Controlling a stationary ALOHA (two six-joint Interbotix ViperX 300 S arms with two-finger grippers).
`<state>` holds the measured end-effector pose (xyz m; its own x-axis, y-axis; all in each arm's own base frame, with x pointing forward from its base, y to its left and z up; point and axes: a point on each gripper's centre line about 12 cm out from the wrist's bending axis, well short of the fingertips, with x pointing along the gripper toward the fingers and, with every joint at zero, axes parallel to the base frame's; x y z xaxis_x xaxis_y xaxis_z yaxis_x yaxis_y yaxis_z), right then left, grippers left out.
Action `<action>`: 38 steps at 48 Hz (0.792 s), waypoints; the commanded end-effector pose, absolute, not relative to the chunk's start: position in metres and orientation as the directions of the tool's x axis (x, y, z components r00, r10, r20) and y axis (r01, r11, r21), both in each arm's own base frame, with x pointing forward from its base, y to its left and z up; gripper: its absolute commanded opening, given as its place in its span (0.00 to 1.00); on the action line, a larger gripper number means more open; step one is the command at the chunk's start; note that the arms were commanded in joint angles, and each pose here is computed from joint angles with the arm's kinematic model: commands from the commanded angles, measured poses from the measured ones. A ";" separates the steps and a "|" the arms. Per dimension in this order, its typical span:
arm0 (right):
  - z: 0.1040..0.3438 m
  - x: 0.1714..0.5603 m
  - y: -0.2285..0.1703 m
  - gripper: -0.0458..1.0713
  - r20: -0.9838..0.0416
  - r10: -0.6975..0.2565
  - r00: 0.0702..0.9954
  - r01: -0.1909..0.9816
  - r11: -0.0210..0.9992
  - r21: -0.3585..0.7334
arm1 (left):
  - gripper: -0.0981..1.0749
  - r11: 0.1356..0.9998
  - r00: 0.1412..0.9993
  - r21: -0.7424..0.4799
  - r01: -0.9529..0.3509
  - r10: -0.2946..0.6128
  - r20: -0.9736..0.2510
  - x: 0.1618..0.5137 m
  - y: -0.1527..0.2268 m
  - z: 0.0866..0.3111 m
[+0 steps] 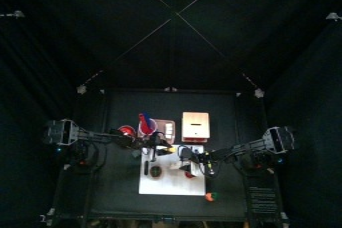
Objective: Drop the egg and rice
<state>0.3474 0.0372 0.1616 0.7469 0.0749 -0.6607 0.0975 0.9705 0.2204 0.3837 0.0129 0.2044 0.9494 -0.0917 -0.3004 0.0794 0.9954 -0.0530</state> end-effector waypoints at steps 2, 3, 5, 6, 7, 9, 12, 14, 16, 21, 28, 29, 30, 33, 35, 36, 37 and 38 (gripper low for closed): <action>0.188 0.355 0.038 0.50 -0.598 0.080 0.798 0.074 0.970 0.229 | 0.50 0.995 0.957 -0.052 0.085 -0.096 -0.273 0.384 0.012 0.213; 0.189 0.355 0.038 0.50 -0.596 0.080 0.799 0.073 0.971 0.229 | 0.50 0.995 0.956 -0.052 0.084 -0.096 -0.276 0.384 0.012 0.212; 0.190 0.354 0.037 0.50 -0.594 0.080 0.801 0.071 0.971 0.226 | 0.50 0.995 0.955 -0.053 0.086 -0.097 -0.282 0.384 0.011 0.209; 0.191 0.353 0.037 0.50 -0.591 0.080 0.802 0.069 0.972 0.226 | 0.50 0.995 0.953 -0.056 0.085 -0.097 -0.286 0.383 0.011 0.208; 0.192 0.353 0.037 0.50 -0.590 0.080 0.803 0.069 0.972 0.226 | 0.50 0.995 0.952 -0.056 0.085 -0.097 -0.289 0.382 0.011 0.207; 0.194 0.351 0.037 0.50 -0.588 0.079 0.805 0.070 0.971 0.227 | 0.50 0.995 0.951 -0.058 0.085 -0.098 -0.295 0.381 0.011 0.205; 0.196 0.347 0.036 0.50 -0.587 0.077 0.806 0.073 0.971 0.229 | 0.50 0.994 0.948 -0.063 0.085 -0.100 -0.301 0.379 0.010 0.202; 0.198 0.345 0.036 0.50 -0.587 0.076 0.806 0.075 0.970 0.229 | 0.50 0.994 0.947 -0.067 0.083 -0.100 -0.305 0.378 0.009 0.201; 0.198 0.342 0.035 0.50 -0.587 0.074 0.806 0.078 0.970 0.230 | 0.50 0.994 0.945 -0.071 0.082 -0.100 -0.310 0.377 0.008 0.199; 0.197 0.333 0.034 0.50 -0.597 0.071 0.799 0.087 0.969 0.233 | 0.50 0.994 0.939 -0.080 0.079 -0.101 -0.329 0.374 0.006 0.193; 0.186 0.319 0.031 0.50 -0.638 0.059 0.767 0.116 0.967 0.229 | 0.50 0.993 0.929 -0.093 0.067 -0.096 -0.357 0.370 0.007 0.183; 0.185 0.317 0.030 0.50 -0.645 0.056 0.762 0.122 0.966 0.227 | 0.50 0.993 0.928 -0.094 0.066 -0.095 -0.361 0.370 0.007 0.181; 0.184 0.315 0.029 0.50 -0.652 0.052 0.756 0.128 0.966 0.225 | 0.50 0.993 0.927 -0.096 0.065 -0.096 -0.362 0.370 0.006 0.181; 0.181 0.308 0.024 0.50 -0.677 0.035 0.735 0.152 0.965 0.215 | 0.50 0.993 0.923 -0.099 0.062 -0.095 -0.373 0.370 0.006 0.177; 0.179 0.305 0.020 0.50 -0.691 0.022 0.723 0.168 0.964 0.206 | 0.50 0.993 0.920 -0.099 0.061 -0.094 -0.380 0.370 0.006 0.174; 0.179 0.302 0.019 0.50 -0.696 0.018 0.718 0.174 0.964 0.204 | 0.50 0.993 0.919 -0.100 0.059 -0.093 -0.384 0.370 0.007 0.173; 0.180 0.301 0.017 0.50 -0.698 0.011 0.716 0.180 0.963 0.200 | 0.50 0.993 0.918 -0.101 0.059 -0.094 -0.385 0.370 0.007 0.172; 0.179 0.299 0.015 0.50 -0.701 0.007 0.713 0.184 0.963 0.196 | 0.50 0.993 0.917 -0.102 0.057 -0.093 -0.388 0.371 0.007 0.171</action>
